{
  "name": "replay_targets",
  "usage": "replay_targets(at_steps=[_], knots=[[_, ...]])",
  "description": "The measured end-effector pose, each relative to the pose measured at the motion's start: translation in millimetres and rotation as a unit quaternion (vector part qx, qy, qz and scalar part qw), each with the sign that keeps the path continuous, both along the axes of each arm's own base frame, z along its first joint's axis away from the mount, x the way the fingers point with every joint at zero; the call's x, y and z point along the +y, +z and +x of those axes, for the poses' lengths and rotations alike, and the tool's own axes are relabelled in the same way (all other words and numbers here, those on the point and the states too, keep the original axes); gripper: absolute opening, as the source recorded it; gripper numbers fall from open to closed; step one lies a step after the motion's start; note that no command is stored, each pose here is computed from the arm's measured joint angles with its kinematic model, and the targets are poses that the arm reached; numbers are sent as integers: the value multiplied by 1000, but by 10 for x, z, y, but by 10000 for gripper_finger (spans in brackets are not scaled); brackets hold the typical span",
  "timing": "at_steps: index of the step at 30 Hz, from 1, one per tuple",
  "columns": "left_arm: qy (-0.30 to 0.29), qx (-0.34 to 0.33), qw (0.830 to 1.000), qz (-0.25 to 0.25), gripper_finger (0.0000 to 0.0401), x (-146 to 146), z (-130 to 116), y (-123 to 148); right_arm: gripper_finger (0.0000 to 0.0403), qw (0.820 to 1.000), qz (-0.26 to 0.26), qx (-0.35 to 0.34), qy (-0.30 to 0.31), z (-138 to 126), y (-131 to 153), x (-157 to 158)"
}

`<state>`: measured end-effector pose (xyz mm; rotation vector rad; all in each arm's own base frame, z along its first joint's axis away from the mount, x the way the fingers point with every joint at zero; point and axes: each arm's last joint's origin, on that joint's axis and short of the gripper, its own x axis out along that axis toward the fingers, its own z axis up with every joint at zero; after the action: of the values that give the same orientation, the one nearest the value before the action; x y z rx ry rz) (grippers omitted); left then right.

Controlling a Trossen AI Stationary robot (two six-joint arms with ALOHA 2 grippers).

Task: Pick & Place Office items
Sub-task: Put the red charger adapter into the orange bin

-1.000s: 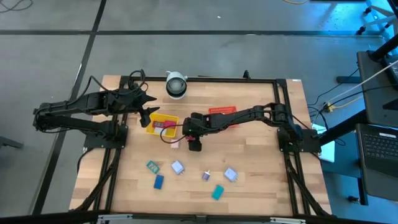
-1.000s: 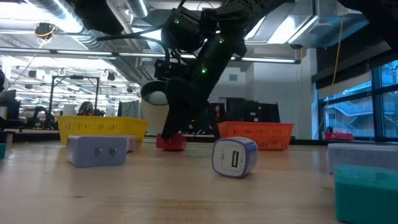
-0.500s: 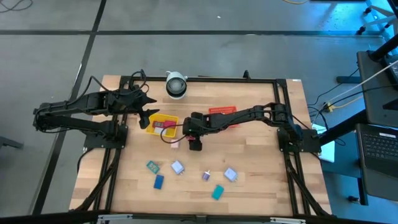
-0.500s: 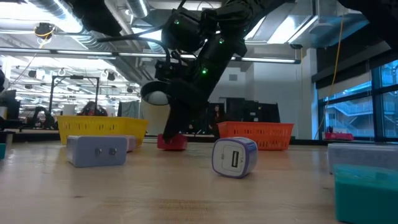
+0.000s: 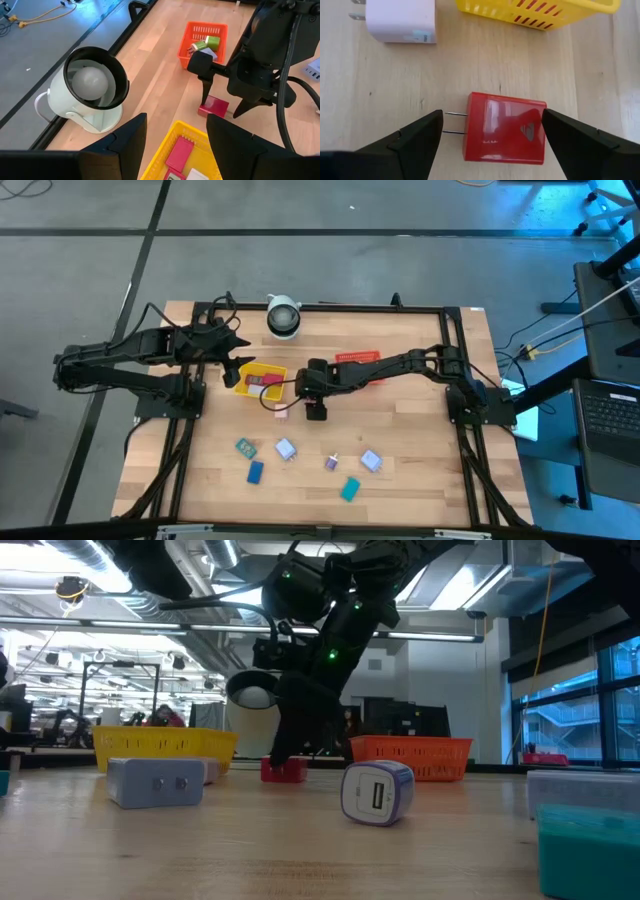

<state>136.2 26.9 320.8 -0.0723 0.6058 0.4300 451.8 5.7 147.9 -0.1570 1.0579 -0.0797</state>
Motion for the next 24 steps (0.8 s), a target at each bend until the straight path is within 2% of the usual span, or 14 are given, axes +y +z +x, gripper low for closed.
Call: replay_targets(at_steps=[6,10,13,15,17,24], knots=[[0,0,1000,0,202,0,0,-1,343,999,-20,24,35,14,119,0],[0,1,1000,0,202,-1,-1,-1,343,992,-46,47,107,39,312,12],[0,1,1000,0,202,-1,-1,-1,343,978,-18,61,200,34,447,48],[0,1,1000,0,202,0,0,-1,343,962,-1,66,265,10,452,75],[0,1,1000,0,202,-1,-1,-1,343,944,-10,70,322,-2,430,98],[-8,6,1000,10,202,0,-1,-1,343,917,-58,41,392,47,453,-52]])
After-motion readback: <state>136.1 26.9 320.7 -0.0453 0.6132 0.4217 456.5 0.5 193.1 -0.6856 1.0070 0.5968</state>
